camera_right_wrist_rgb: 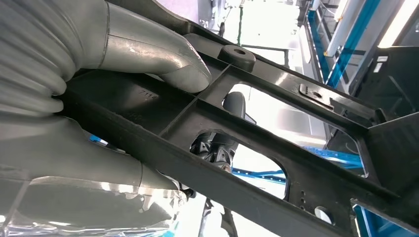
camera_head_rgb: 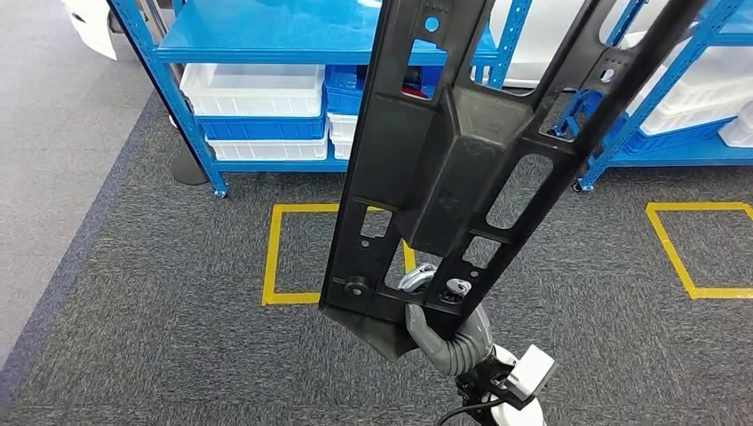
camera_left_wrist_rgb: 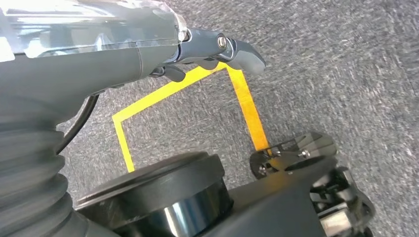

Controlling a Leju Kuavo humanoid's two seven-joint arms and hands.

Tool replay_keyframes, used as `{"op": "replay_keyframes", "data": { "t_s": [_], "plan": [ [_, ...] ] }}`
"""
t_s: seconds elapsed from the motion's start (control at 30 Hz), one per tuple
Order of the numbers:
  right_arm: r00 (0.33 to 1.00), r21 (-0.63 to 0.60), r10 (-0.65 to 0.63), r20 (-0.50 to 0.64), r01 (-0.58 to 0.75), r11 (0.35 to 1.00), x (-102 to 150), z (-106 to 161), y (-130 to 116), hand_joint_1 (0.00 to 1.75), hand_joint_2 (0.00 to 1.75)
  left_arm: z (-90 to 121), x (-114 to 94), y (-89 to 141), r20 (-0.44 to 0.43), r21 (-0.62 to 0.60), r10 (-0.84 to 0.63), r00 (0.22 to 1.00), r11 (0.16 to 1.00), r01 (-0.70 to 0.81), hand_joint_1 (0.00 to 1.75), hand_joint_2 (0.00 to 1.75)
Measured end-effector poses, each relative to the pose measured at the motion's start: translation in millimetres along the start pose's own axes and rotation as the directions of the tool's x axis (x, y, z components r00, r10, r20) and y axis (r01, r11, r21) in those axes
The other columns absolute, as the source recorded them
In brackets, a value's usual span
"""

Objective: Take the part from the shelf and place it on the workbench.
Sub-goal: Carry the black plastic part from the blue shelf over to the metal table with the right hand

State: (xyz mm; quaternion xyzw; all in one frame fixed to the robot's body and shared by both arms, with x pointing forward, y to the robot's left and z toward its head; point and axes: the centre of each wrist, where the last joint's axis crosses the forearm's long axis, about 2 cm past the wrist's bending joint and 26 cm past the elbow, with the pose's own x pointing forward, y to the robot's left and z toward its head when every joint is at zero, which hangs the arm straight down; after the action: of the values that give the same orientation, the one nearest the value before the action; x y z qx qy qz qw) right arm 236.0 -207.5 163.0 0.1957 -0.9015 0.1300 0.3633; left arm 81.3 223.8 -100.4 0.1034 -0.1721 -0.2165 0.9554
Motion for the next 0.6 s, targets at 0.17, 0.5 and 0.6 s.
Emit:
{"op": "replay_keyframes", "data": {
  "t_s": [0.17, 0.5, 0.6],
  "plan": [
    [1.000, -0.003, -0.002, 0.009, 0.002, 1.000, 0.0, -0.7, -0.7, 1.75, 1.75, 0.0, 0.1, 0.0, -0.001, 0.000, 0.002, 1.000, 1.000, -0.002, 0.00, 1.75],
    [1.000, -0.012, 0.002, 0.013, -0.002, 1.000, -0.2, -0.5, -0.8, 1.75, 1.75, -0.8, 1.0, 2.4, 0.002, 0.011, -0.005, 1.000, 1.000, 0.005, 0.00, 1.75],
    [1.000, -0.016, 0.004, 0.013, -0.004, 1.000, -0.1, -0.3, -0.9, 1.75, 1.75, -0.6, 0.5, 2.0, 0.003, 0.011, -0.006, 1.000, 1.000, 0.006, 0.00, 1.75]
  ]
}}
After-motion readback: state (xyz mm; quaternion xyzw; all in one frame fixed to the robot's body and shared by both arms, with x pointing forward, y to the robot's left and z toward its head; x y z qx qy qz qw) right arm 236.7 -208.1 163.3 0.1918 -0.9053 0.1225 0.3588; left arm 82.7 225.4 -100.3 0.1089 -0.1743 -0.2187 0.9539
